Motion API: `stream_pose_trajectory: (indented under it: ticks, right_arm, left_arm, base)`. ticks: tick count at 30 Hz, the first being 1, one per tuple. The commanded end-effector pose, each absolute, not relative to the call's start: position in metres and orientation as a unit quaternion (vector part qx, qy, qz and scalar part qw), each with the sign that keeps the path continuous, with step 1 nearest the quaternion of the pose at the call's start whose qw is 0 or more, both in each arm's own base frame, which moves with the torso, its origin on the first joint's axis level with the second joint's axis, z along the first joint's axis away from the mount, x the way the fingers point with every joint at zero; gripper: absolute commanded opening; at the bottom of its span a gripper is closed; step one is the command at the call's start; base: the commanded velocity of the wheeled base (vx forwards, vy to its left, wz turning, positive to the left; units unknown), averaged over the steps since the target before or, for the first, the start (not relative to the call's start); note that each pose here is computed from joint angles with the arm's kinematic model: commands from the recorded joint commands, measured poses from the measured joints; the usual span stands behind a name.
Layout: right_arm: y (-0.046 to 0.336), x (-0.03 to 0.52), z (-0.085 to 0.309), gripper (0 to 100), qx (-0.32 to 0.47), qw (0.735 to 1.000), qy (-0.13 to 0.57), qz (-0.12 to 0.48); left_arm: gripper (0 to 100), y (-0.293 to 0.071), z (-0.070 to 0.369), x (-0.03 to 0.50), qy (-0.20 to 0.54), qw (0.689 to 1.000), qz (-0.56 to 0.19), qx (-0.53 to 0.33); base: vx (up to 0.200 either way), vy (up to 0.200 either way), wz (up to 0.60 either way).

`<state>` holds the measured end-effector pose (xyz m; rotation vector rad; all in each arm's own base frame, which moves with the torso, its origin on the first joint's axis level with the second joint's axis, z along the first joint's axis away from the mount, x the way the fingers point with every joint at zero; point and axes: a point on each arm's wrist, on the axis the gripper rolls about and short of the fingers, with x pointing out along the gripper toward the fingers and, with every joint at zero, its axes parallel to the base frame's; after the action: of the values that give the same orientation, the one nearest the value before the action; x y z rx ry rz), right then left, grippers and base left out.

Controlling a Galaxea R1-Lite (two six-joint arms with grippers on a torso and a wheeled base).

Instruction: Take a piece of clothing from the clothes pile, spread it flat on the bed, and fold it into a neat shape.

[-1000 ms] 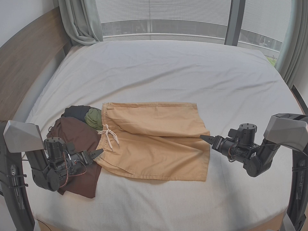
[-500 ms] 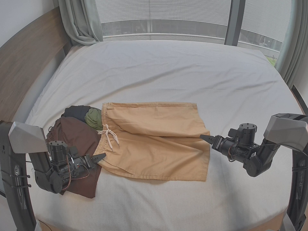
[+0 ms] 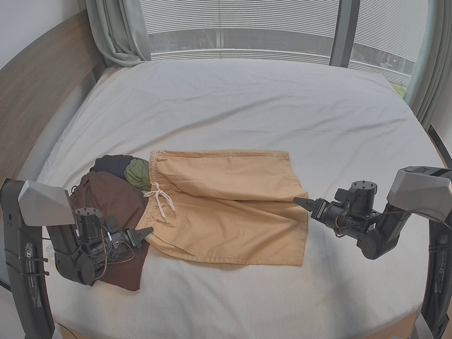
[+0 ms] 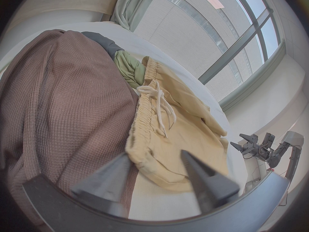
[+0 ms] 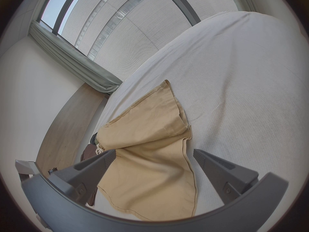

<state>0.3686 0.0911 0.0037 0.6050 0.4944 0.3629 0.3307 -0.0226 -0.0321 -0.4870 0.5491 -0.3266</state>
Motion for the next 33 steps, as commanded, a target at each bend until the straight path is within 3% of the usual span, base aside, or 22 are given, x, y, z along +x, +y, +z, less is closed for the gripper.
stream_pose_trajectory:
  ticks: [1, 15, 21, 33]
  right_arm:
    - [0.091, 0.369, 0.004, 100, 0.293, 0.91, 0.233, 0.179]
    - [0.091, 0.361, 0.0, 100, 0.287, 0.908, 0.25, 0.177]
    - [0.086, 0.34, -0.024, 100, 0.221, 0.898, 0.344, 0.162]
    - [0.1, 0.317, -0.046, 100, 0.188, 0.88, 0.398, 0.178]
  left_arm:
    - [0, -0.022, -0.037, 0.333, 0.268, 0.92, -0.158, -0.237]
    - [0, -0.022, -0.038, 0.333, 0.265, 0.921, -0.158, -0.237]
    - [0, -0.022, -0.037, 0.333, 0.261, 0.922, -0.159, -0.237]
    - [0, -0.022, -0.037, 0.333, 0.26, 0.923, -0.159, -0.236]
  base:
    - [0.0, 0.0, 0.0]
    - [0.0, 0.0, 0.0]
    - [0.0, 0.0, 0.0]
    - [0.0, 0.0, 0.0]
